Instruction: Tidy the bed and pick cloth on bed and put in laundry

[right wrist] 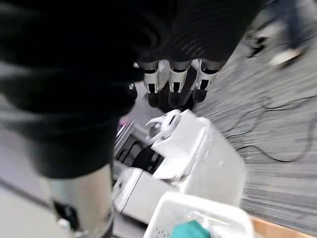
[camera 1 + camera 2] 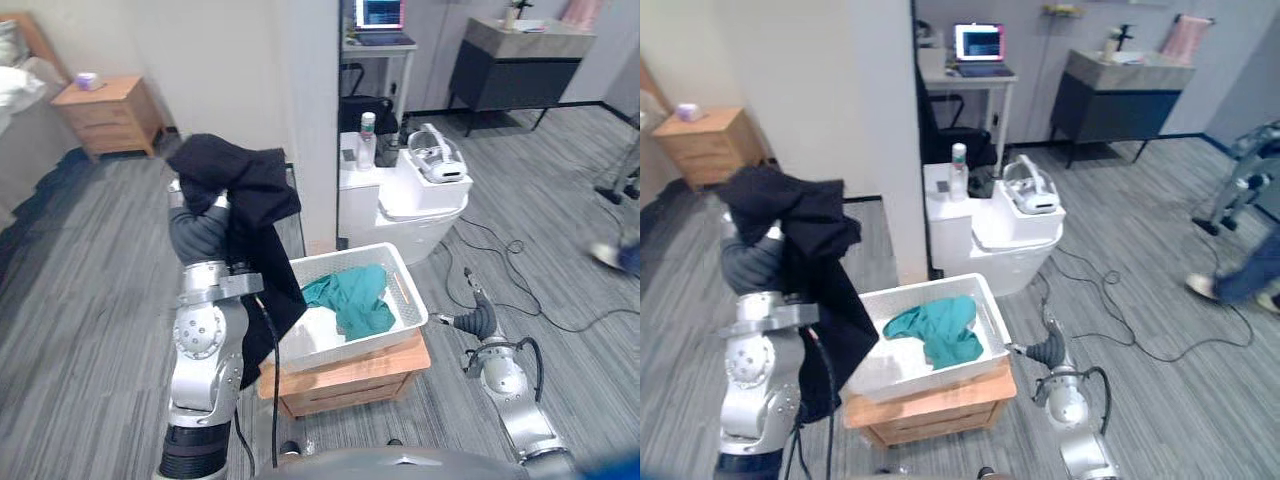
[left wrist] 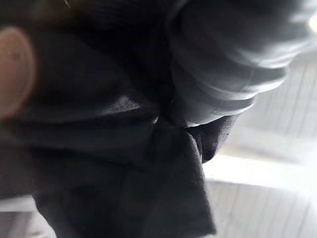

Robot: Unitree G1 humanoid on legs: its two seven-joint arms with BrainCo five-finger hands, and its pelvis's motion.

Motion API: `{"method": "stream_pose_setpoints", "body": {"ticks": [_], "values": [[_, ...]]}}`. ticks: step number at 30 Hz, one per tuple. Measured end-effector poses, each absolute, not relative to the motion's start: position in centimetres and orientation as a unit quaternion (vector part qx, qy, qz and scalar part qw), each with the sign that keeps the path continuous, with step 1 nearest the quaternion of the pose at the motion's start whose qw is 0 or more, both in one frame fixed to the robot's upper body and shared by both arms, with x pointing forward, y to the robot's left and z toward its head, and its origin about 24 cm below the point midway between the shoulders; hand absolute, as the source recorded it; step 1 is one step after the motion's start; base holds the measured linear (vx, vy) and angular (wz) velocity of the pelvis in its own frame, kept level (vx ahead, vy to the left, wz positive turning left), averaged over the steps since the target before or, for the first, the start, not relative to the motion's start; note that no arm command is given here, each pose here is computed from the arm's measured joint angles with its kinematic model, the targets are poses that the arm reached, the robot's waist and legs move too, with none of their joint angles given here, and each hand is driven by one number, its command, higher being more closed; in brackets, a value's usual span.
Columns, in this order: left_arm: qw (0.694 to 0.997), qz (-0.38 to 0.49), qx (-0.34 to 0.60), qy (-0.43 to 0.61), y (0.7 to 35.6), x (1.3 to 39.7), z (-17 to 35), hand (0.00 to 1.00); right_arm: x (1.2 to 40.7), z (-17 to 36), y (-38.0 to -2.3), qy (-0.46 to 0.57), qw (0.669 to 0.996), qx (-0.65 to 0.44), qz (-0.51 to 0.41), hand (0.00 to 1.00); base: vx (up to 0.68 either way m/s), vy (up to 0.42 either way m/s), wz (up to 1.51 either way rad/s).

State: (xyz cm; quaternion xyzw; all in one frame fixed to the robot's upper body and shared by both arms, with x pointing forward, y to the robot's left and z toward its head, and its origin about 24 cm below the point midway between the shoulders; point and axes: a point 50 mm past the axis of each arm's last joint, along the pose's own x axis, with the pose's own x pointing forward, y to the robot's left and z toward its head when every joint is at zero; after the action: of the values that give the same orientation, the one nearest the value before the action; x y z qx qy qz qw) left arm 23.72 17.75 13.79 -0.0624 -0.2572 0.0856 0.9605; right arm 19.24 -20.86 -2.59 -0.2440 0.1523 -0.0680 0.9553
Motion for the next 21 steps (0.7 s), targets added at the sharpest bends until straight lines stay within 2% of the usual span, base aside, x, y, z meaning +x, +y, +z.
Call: {"method": "stream_pose_setpoints", "body": {"ticks": [3, 8, 15, 21], "values": [[0.964, 0.085, -0.026, -0.252, 17.8, 24.4, 13.5, 1.0, 17.6, -3.5, -21.6, 0.186, 0.957, -0.205, -0.09, 0.0, 0.05, 0.015, -0.31], [0.966, 0.078, 0.049, -0.241, 18.0, 25.0, 12.9, 1.0, 12.4, -5.5, -24.3, 0.264, 0.938, -0.174, -0.144, 0.0, 0.06, 0.014, -0.27], [0.976, 0.037, 0.085, -0.196, 18.0, 26.7, 11.2, 1.0, 7.9, -8.2, -24.2, 0.33, 0.922, -0.14, -0.144, 0.0, 0.06, 0.011, -0.13], [0.991, -0.015, 0.135, -0.012, 17.8, 27.5, 3.8, 1.0, 7.1, -9.4, -22.3, 0.335, 0.93, -0.116, -0.099, 0.0, 0.04, 0.019, -0.35]]}}
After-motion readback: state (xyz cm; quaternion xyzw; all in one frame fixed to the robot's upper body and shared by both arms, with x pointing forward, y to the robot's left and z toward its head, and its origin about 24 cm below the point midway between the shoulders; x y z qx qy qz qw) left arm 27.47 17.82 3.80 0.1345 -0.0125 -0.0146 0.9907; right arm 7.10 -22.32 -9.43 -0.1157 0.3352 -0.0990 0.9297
